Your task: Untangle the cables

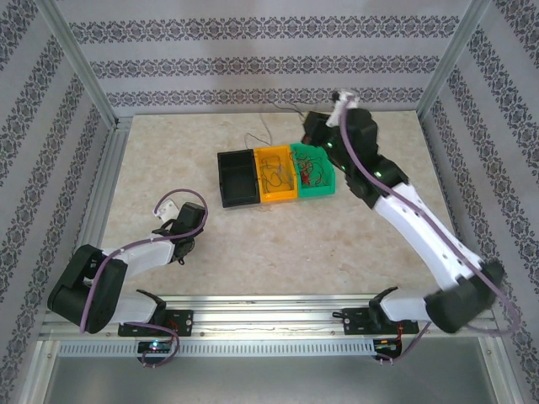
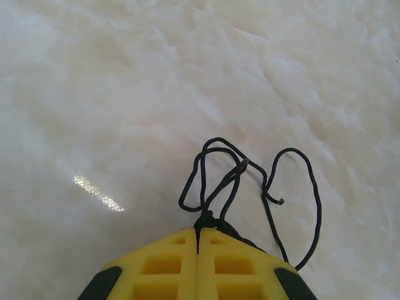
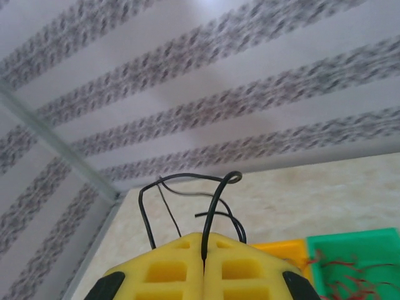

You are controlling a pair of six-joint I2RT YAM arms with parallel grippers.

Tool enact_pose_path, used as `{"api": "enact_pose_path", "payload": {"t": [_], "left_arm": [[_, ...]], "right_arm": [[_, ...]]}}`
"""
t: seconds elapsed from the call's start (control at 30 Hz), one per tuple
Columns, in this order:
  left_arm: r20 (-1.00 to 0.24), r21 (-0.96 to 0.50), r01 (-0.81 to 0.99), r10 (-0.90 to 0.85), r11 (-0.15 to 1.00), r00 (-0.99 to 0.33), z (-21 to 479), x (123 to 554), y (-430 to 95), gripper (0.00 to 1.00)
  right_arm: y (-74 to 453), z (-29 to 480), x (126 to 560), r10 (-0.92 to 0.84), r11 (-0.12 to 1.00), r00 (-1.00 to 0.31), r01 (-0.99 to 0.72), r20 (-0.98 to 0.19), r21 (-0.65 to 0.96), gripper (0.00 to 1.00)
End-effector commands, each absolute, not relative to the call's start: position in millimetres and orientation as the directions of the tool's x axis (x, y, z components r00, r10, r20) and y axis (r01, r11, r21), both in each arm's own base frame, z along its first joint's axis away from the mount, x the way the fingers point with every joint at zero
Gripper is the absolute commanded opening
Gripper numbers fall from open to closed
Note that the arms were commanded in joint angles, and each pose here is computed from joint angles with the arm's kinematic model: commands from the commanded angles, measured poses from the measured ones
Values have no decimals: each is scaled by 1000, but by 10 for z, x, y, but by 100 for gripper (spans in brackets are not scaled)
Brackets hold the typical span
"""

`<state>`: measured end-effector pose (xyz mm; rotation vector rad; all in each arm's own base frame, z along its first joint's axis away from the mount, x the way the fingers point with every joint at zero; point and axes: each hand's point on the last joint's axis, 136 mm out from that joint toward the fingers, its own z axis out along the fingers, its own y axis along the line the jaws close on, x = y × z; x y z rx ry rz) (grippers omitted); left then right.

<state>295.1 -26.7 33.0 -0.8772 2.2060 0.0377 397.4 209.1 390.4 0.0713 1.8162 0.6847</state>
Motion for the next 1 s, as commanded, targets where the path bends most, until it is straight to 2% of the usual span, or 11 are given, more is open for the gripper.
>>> {"api": "enact_pose_path", "payload": {"t": [0.0,0.17,0.37,0.53,0.67,0.7,0.83,0.97], "left_arm": [[-653,-244,-616,-596,749,-467,316,2934,-228,0],[-656,-248,-613,-596,750,-463,327,2930,-226,0],[-663,-255,-591,-583,765,-470,380,2951,-249,0],[-682,-296,-490,-540,820,-493,525,3089,-404,0],[-715,-319,-415,-503,852,-486,767,3193,-491,0],[-724,-316,-412,-497,855,-477,836,3200,-480,0],[-764,-330,-410,-496,850,-413,1153,3205,-406,0],[-789,-355,-289,-451,889,-418,1500,3303,-576,0]], "right_arm": [[2673,3841,4135,322,731,-457,-437,-829,524,0],[3266,3378,4383,230,666,-602,-476,-764,575,0],[3443,2573,4446,113,762,-671,-414,-732,497,0],[3646,2046,4370,8,790,-731,-414,-682,453,0],[3685,1733,4421,20,813,-774,-356,-633,461,3],[3675,1684,4446,28,820,-778,-340,-627,460,7],[3602,1666,4527,56,838,-776,-306,-628,453,40],[3430,1835,4558,88,850,-745,-290,-661,440,49]]}}
